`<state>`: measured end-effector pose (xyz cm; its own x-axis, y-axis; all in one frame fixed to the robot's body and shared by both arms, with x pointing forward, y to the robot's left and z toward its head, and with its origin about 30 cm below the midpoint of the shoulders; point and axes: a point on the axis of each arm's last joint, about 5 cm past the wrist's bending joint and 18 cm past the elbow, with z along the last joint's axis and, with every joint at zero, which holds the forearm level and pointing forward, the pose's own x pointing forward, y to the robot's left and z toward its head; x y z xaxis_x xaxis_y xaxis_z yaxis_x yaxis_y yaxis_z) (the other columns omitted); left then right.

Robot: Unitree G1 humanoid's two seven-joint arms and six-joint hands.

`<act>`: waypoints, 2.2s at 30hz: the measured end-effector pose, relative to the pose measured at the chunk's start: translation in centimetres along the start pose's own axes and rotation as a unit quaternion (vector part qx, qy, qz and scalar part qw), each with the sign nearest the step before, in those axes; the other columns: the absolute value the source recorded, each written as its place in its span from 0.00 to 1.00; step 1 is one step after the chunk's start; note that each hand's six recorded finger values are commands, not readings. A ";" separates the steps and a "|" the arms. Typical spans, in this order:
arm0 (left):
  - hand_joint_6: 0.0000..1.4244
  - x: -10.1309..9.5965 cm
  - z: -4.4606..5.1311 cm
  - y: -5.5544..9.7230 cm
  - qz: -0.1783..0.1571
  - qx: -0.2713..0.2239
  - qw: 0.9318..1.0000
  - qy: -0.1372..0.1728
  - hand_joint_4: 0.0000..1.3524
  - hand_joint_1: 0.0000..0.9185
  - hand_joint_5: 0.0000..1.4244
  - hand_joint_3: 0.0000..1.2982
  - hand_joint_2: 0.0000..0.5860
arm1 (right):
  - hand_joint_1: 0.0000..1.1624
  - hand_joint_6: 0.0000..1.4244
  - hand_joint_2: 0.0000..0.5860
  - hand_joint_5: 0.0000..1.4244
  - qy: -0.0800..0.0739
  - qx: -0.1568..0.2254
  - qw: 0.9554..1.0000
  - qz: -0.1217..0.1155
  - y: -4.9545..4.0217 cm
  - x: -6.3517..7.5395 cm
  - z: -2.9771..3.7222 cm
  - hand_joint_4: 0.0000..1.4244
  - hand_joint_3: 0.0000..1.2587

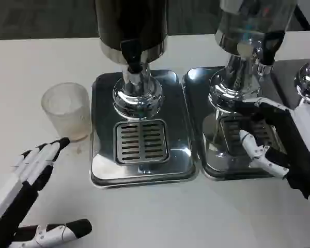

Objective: Grasp the cup under the faucet to collect the drink, then remove the cup.

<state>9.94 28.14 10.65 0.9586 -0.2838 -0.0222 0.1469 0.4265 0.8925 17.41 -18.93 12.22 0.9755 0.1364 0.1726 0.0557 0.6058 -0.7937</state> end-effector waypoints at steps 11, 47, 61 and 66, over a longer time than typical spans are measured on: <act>0.00 0.1 -0.24 0.1 0.000 -0.013 1.000 0.011 0.00 0.00 0.00 0.00 0.01 | 0.38 0.28 0.81 0.29 0.000 0.001 1.000 0.004 -0.13 0.0 0.11 0.27 0.33; 0.09 8.4 -5.89 1.9 0.100 -0.104 0.987 0.064 0.00 0.00 0.00 0.00 0.00 | 0.38 0.31 0.81 0.31 -0.008 0.023 1.000 0.001 1.43 0.2 2.31 0.28 0.33; 0.10 10.1 -6.68 1.5 0.083 -0.117 0.984 0.104 0.00 0.00 0.02 0.00 0.00 | 0.38 0.31 0.81 0.31 -0.022 0.038 0.999 0.004 2.29 1.1 2.98 0.29 0.33; 0.12 10.7 -6.75 1.5 0.072 -0.115 0.984 0.116 0.00 0.00 0.03 0.00 0.00 | 0.38 0.31 0.81 0.31 -0.027 0.041 0.999 0.004 2.40 1.3 3.18 0.29 0.33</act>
<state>22.06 31.55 8.73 0.9995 -0.0132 -0.0282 0.0301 0.6381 0.7694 18.13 -14.81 12.39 0.9629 0.1824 0.1991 0.0281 0.6658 -0.7456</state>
